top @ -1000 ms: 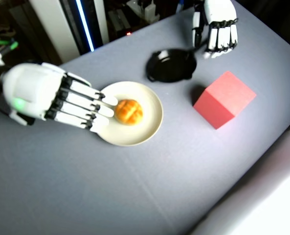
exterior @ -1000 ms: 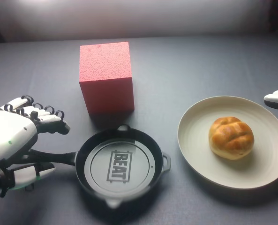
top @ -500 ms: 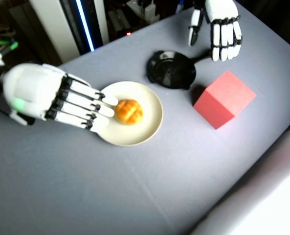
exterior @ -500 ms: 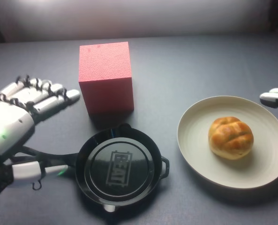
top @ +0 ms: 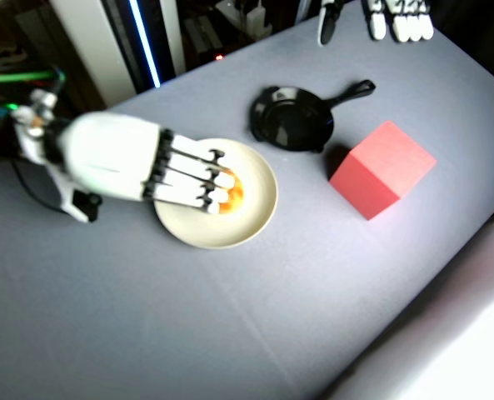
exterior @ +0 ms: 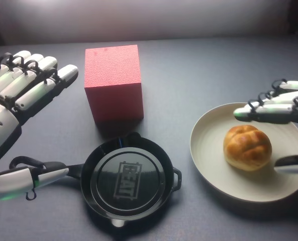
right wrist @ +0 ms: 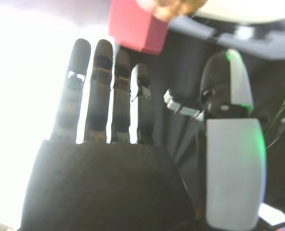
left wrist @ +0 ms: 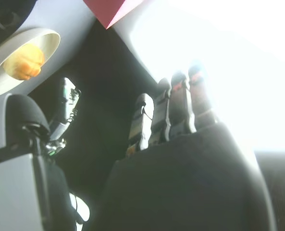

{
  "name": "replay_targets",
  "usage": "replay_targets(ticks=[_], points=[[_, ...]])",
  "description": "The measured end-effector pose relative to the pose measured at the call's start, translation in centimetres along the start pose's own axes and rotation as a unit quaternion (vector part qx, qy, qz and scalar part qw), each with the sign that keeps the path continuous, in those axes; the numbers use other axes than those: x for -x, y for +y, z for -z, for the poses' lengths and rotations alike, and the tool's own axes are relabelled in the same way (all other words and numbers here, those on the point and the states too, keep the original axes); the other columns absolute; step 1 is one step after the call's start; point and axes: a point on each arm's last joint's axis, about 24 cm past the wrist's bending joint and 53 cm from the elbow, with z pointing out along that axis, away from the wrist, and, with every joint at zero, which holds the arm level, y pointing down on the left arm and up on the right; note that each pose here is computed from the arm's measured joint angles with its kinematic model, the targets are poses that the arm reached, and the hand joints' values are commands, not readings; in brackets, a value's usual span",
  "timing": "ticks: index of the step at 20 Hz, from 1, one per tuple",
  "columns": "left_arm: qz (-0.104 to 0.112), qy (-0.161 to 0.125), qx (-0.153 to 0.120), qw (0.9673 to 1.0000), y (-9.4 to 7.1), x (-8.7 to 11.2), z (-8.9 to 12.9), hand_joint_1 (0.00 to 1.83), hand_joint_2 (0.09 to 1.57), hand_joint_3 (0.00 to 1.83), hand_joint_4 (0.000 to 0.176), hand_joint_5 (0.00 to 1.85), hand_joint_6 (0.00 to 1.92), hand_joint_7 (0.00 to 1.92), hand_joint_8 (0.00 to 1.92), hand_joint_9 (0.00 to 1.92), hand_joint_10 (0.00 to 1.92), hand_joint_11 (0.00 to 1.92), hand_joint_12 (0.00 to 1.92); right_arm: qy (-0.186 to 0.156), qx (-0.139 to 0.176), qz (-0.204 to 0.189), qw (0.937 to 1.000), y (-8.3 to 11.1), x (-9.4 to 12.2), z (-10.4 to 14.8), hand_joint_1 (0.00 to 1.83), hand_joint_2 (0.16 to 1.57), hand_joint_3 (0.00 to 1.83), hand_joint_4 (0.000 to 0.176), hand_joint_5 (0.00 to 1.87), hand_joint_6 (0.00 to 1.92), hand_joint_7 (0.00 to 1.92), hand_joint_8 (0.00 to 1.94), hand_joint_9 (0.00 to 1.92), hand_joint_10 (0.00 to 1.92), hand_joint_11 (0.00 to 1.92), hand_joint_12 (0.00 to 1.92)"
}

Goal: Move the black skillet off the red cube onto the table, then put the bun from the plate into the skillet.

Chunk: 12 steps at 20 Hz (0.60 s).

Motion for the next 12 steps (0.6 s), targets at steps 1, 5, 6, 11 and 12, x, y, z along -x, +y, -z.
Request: replay_targets(ticks=[1, 5, 6, 11, 12], points=[[0.0, 0.0, 0.0, 1.0, 0.0, 0.0, 0.0, 0.77, 1.01, 0.0, 0.109, 0.03, 0.01, 0.02, 0.0, 0.0, 0.0, 0.0, 0.0, 0.006, -0.001, 0.008, 0.9999, -0.1, -0.1, -0.6, 1.04, 1.02, 0.0, 0.101, 0.4, 0.0, 0.49, 0.0, 0.58, 0.0, 0.13, 1.21], [0.001, 0.003, 0.004, 1.0, 0.2, -0.2, 0.0, 0.81, 1.02, 0.0, 0.117, 0.04, 0.01, 0.01, 0.0, 0.0, 0.0, 0.0, 0.0, 0.048, -0.018, 0.025, 0.9984, -1.2, -2.4, -2.6, 1.09, 1.06, 0.0, 0.023, 0.56, 0.01, 0.61, 0.01, 0.63, 0.02, 0.08, 1.22], [0.001, 0.002, 0.005, 1.0, 0.3, -0.2, 0.0, 0.81, 1.02, 0.0, 0.116, 0.04, 0.0, 0.02, 0.0, 0.0, 0.0, 0.0, 0.0, 0.052, -0.024, 0.022, 0.9981, -1.6, -2.7, -2.9, 1.12, 1.04, 0.0, 0.018, 0.71, 0.01, 0.82, 0.05, 0.8, 0.1, 0.13, 1.39], [0.004, 0.002, 0.006, 1.0, 0.3, -0.3, 0.1, 0.78, 1.02, 0.0, 0.112, 0.04, 0.0, 0.02, 0.0, 0.0, 0.0, 0.0, 0.0, 0.039, -0.028, 0.024, 0.9986, -1.9, -1.5, -3.3, 1.21, 1.13, 0.0, 0.027, 0.91, 1.06, 0.97, 1.04, 0.75, 0.76, 0.1, 1.53], [0.005, 0.001, 0.008, 1.0, 0.4, -0.3, 0.1, 0.74, 1.02, 0.0, 0.116, 0.03, 0.0, 0.02, 0.0, 0.0, 0.0, 0.0, 0.0, 0.041, -0.032, 0.024, 0.9984, -2.1, -1.5, -3.3, 1.2, 1.15, 0.0, 0.034, 0.88, 1.16, 0.96, 1.04, 0.77, 0.79, 0.17, 1.56]])
